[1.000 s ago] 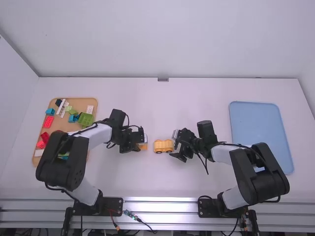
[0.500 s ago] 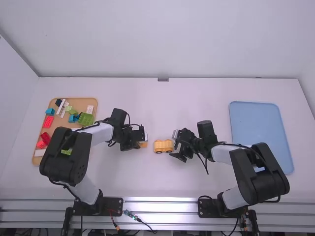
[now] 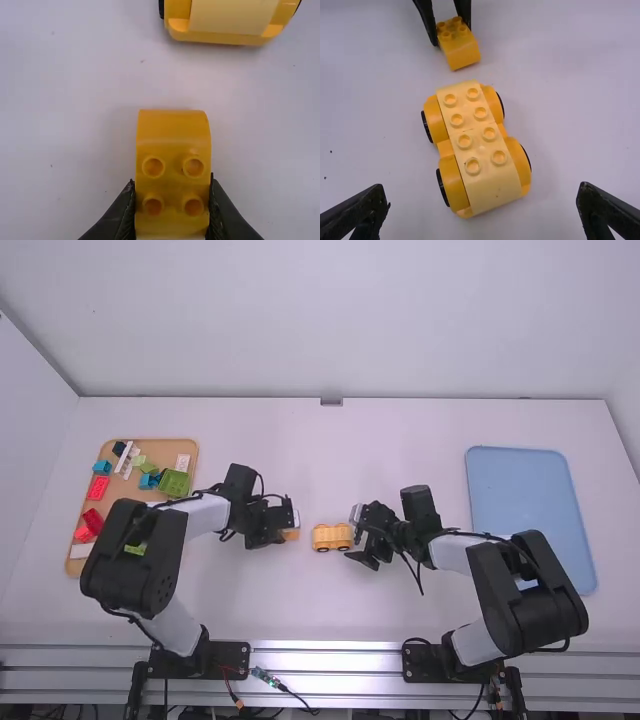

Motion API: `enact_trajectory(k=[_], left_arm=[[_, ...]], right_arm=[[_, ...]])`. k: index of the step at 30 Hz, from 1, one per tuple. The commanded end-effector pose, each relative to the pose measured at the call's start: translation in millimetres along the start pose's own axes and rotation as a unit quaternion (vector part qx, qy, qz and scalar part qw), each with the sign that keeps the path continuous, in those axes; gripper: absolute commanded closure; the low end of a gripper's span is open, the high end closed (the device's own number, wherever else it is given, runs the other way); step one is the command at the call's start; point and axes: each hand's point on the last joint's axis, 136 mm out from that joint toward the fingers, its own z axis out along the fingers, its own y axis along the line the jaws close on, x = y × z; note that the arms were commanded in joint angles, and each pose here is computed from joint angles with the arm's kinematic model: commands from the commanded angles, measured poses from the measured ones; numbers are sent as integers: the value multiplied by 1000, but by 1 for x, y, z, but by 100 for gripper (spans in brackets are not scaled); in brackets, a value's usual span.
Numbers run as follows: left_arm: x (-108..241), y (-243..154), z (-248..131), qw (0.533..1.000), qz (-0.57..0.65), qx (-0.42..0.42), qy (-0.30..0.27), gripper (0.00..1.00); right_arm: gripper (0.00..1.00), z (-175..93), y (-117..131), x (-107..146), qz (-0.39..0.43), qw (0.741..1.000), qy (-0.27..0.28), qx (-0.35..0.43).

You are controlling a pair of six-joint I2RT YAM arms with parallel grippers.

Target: Assemble lego blocks to make yellow taxi

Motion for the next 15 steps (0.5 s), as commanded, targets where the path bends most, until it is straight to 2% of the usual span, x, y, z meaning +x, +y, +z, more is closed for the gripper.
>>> enact_trajectory(k=[1, 3, 4, 5, 6, 7, 8, 9, 10, 15], left_arm=[[8, -7, 3, 1000, -10, 10, 10, 92], [8, -7, 3, 1000, -11, 12, 12, 87], [8, -8, 3, 1000, -11, 12, 12, 80], [8, -8, 3, 1000, -11, 12, 11, 67], [8, -8, 3, 1000, -11, 12, 11, 67], [7, -8, 3, 1000, -13, 13, 8, 53], [7, -7, 3, 1000, -17, 11, 8, 33], [7, -7, 3, 1000, -18, 11, 8, 19], [6, -6, 3, 1000, -25, 8, 6, 1], [-2, 15, 2, 997, -65, -33, -11, 1]], right_arm=[[1, -3, 2, -5, -4, 1000, -8, 0], [1, -3, 1, -5, -3, 1000, -8, 1], [1, -3, 1, -5, -3, 1000, -8, 1], [1, -3, 1, -5, -3, 1000, -8, 1], [1, -3, 1, -5, -3, 1000, -8, 1], [1, -3, 2, -5, -4, 1000, -8, 0], [1, -3, 2, -5, -4, 1000, -8, 0], [1, -3, 1, -5, -4, 1000, -8, 0], [1, -3, 1, -5, -3, 1000, -8, 1], [1, -3, 1, -5, -4, 1000, -8, 1]])
